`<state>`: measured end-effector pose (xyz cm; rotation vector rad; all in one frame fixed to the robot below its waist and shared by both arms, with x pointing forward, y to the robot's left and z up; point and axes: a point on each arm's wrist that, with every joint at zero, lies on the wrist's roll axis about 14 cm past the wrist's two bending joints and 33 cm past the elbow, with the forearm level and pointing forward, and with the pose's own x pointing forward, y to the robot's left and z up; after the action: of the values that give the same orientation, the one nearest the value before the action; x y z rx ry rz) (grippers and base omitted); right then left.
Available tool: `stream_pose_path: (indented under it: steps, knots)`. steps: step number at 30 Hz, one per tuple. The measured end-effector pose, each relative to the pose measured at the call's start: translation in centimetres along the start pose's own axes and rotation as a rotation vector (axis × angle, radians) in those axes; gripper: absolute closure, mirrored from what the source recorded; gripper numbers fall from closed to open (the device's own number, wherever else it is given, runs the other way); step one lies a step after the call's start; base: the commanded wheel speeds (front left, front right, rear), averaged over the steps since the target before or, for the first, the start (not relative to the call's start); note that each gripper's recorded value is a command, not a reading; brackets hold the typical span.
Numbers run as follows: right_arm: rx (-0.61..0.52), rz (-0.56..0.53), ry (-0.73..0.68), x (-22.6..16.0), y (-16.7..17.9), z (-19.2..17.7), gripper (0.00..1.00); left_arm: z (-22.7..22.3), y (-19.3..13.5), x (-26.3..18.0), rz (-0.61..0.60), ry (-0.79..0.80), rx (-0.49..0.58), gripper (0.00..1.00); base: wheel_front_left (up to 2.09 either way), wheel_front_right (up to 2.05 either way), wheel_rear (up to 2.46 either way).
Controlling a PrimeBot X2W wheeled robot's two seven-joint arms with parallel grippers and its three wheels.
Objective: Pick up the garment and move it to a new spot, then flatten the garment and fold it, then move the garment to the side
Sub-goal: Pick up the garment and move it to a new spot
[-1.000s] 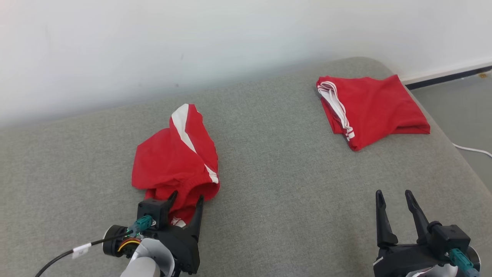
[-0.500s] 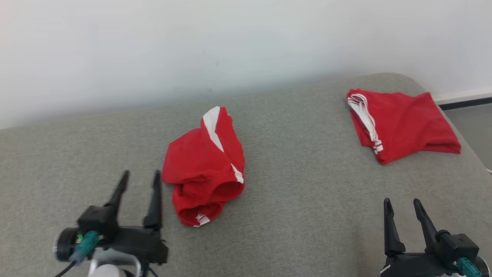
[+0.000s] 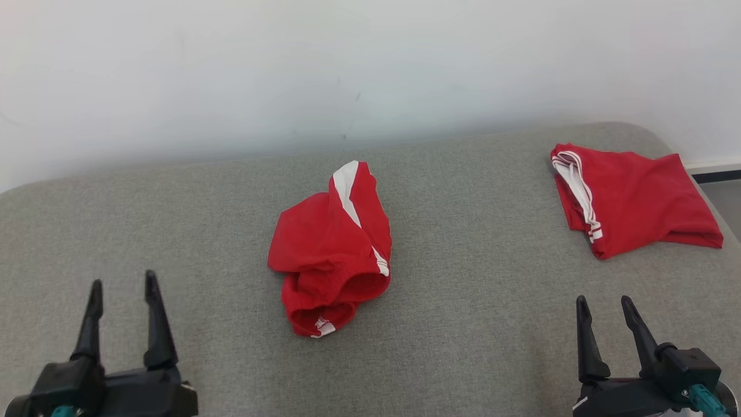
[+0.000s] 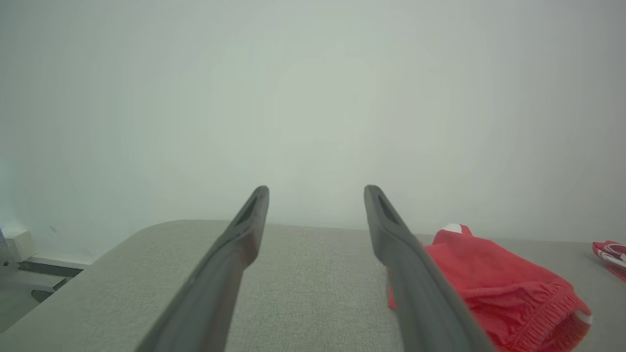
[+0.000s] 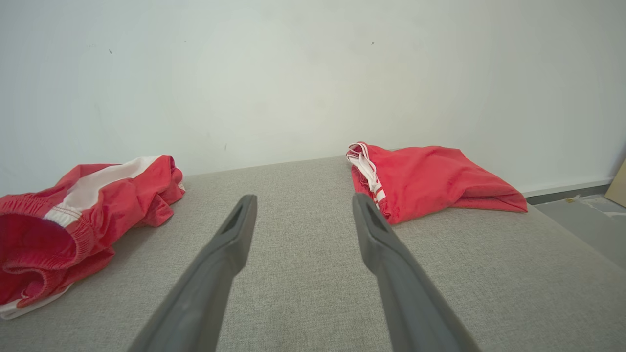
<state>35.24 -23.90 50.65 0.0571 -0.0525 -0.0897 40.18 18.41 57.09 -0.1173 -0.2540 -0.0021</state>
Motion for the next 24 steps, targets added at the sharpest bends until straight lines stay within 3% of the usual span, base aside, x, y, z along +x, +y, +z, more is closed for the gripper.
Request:
stream_pose_path:
  steps: [9, 15, 24]
  knots:
    - [0.004, 0.017, -0.008, 0.2, 0.6, 0.3, 0.00, 0.9, 2.2, -2.1, 0.085, -0.028, 0.045, 0.00, 0.00, 0.00, 0.00]
    - [0.017, 0.031, -0.006, 0.3, 1.2, 0.1, 0.00, -1.4, 2.3, -3.9, 0.047, 0.055, 0.100, 0.00, 0.00, 0.00, 0.00]
    - [0.022, 0.055, -0.007, 0.4, 2.1, 0.2, 0.00, -0.9, 3.6, -4.7, 0.048, 0.052, 0.118, 0.00, 0.00, 0.00, 0.00]
